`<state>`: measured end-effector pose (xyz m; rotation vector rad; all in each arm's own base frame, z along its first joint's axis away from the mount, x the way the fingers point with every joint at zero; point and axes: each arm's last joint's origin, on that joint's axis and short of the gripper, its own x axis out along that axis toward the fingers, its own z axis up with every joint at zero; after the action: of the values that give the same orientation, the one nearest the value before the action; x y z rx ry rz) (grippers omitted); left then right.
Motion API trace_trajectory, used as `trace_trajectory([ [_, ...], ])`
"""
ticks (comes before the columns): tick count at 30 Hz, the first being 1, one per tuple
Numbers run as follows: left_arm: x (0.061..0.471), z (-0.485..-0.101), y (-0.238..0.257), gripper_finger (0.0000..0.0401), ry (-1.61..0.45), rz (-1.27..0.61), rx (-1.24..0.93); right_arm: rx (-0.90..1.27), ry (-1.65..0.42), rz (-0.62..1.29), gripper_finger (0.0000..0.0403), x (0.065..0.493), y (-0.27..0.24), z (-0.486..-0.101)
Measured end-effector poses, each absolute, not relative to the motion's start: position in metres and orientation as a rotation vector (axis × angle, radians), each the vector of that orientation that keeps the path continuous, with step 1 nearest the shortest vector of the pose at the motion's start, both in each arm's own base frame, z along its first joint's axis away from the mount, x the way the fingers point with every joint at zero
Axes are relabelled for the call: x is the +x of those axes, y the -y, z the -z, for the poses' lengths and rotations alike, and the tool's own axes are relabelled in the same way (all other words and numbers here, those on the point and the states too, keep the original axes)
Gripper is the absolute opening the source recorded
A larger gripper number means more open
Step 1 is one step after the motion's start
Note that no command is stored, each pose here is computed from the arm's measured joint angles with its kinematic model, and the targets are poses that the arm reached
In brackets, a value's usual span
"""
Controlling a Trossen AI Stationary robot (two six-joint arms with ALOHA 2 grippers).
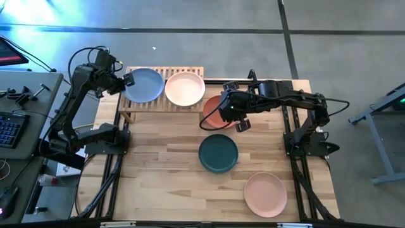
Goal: Place and stack plates onto a shelf
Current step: Put the blue plate on the shelf
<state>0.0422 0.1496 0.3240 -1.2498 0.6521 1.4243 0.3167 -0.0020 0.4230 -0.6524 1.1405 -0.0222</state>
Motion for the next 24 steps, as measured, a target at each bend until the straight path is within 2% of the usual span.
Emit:
trace_trajectory([
  [6,0.042,-0.324,-0.149,0.0058,-0.657,-1.412,-1.256,-0.653,-1.141,0.022,0.0154,0.317,0.002,-0.423],
  [13,0.039,-0.321,-0.140,0.0087,-0.768,-1.423,-1.289,-0.652,-1.141,0.022,0.0154,0.317,0.002,-0.423],
  [24,0.040,-0.326,-0.136,0.0091,-0.676,-1.370,-1.289,-0.616,-1.129,-0.033,0.0154,0.317,0.000,-0.422],
])
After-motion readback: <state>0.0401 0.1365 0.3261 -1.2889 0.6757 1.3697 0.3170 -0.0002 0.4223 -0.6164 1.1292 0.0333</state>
